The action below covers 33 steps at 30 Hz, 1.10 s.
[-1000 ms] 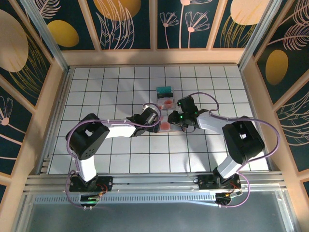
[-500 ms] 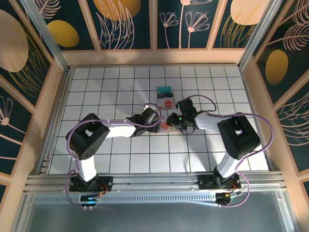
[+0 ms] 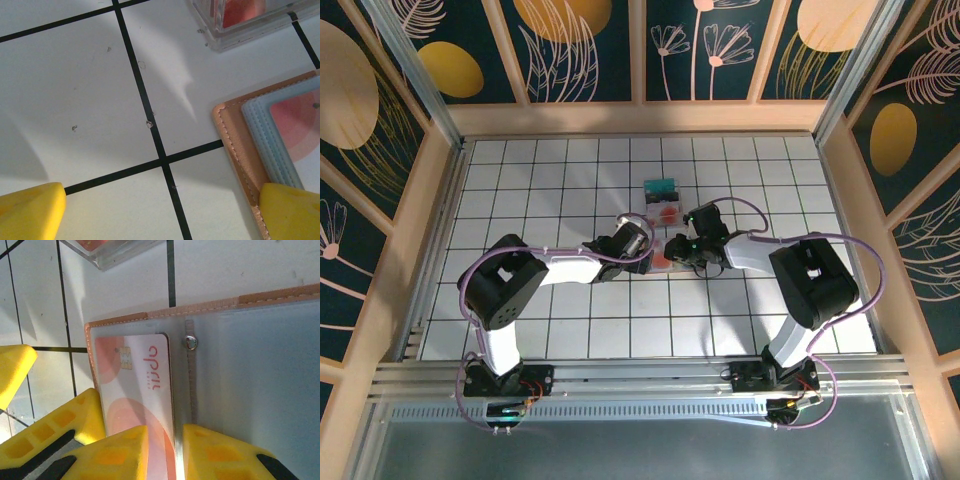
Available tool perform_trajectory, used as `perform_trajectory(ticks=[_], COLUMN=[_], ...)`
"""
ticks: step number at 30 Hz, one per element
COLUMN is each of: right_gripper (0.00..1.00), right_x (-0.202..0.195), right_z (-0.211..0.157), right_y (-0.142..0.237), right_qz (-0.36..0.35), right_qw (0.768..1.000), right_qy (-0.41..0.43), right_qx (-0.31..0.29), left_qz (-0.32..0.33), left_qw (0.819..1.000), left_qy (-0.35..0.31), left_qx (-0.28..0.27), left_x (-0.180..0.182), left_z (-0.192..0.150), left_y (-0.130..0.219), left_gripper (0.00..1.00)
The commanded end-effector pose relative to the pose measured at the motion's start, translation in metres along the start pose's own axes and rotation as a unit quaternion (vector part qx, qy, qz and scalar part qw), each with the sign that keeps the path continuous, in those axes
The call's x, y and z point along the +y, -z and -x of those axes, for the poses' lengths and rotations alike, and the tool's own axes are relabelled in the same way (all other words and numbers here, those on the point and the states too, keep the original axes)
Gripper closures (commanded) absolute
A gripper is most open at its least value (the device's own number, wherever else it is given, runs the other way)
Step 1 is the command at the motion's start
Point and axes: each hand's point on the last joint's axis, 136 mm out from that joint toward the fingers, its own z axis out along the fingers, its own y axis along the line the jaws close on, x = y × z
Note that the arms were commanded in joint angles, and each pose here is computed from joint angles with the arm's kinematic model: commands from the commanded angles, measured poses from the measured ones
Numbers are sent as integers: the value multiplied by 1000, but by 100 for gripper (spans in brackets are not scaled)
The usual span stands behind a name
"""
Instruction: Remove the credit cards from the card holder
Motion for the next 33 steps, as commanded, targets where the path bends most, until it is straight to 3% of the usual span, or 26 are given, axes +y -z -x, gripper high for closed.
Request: perform_trajectory(ticks=[1, 33], right_gripper=[76, 75], right_x=[18, 16], right_z=[3, 8], right_y=[7, 8], right_qz=[41, 56], right_qw=[999, 998], right_qy=[13, 9], right_qx=[-6, -21], left_qz=[22, 33], left_qw=[999, 998], left_qy=[-18, -20], left_qx=[34, 40], left_x=[7, 13], left_z=[-20, -25], left_y=[-8, -6], left_gripper=[1, 1])
